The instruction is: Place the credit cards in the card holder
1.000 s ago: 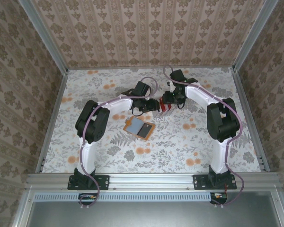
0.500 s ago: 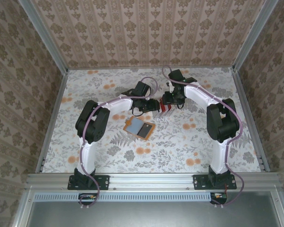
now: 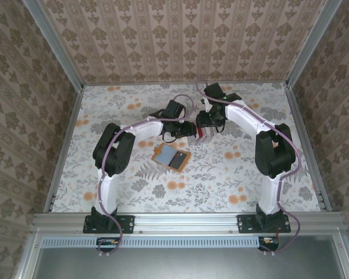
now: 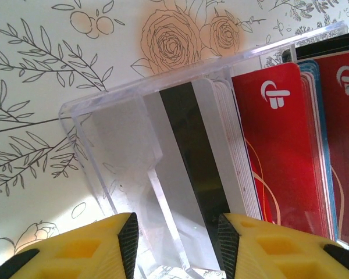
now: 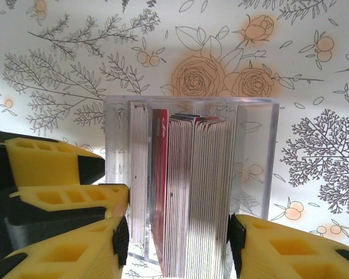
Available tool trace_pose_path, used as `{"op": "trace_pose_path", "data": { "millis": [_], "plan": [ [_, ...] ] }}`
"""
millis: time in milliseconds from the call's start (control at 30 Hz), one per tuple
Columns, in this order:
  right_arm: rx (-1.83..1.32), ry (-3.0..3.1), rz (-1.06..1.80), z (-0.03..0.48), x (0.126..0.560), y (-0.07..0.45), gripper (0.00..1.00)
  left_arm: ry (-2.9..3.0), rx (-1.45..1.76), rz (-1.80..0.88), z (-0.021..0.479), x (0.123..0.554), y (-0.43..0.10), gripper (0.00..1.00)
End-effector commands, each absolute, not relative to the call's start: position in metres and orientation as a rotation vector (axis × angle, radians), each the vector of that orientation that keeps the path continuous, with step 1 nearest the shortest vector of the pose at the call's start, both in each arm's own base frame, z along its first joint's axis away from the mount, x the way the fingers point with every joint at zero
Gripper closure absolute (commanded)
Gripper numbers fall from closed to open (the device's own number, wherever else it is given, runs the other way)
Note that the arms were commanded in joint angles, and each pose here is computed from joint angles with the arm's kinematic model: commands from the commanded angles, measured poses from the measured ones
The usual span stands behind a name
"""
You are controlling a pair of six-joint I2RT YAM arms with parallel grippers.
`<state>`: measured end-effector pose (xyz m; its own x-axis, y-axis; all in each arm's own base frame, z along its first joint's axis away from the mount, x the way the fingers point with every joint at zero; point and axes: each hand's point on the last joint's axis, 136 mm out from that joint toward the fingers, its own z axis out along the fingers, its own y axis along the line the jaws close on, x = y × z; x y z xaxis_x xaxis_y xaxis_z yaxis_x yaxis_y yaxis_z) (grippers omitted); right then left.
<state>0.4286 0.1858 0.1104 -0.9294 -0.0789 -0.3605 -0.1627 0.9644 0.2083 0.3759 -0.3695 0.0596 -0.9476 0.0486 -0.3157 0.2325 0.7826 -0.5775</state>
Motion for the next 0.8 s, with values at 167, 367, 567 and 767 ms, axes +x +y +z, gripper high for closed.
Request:
{"op": "trace_pose_path", "data": {
  "millis": [167,367,567,767],
  "plan": [
    [-0.205,2.767,0.377,0.108,0.431,0.197,0.48,2.691,0.218,-0.953,0.057,0.374,-0.376,0.55],
    [-0.197,2.763,0.402,0.107,0.431,0.199,0.49,2.689,0.219,-0.952,0.057,0.374,-0.376,0.55],
    [-0.201,2.735,0.415,0.121,0.43,0.199,0.49,2.688,0.216,-0.958,0.057,0.374,-0.378,0.55],
    [-0.187,2.809,0.32,0.089,0.431,0.186,0.48,2.685,0.218,-0.958,0.058,0.373,-0.378,0.55]
  ]
}}
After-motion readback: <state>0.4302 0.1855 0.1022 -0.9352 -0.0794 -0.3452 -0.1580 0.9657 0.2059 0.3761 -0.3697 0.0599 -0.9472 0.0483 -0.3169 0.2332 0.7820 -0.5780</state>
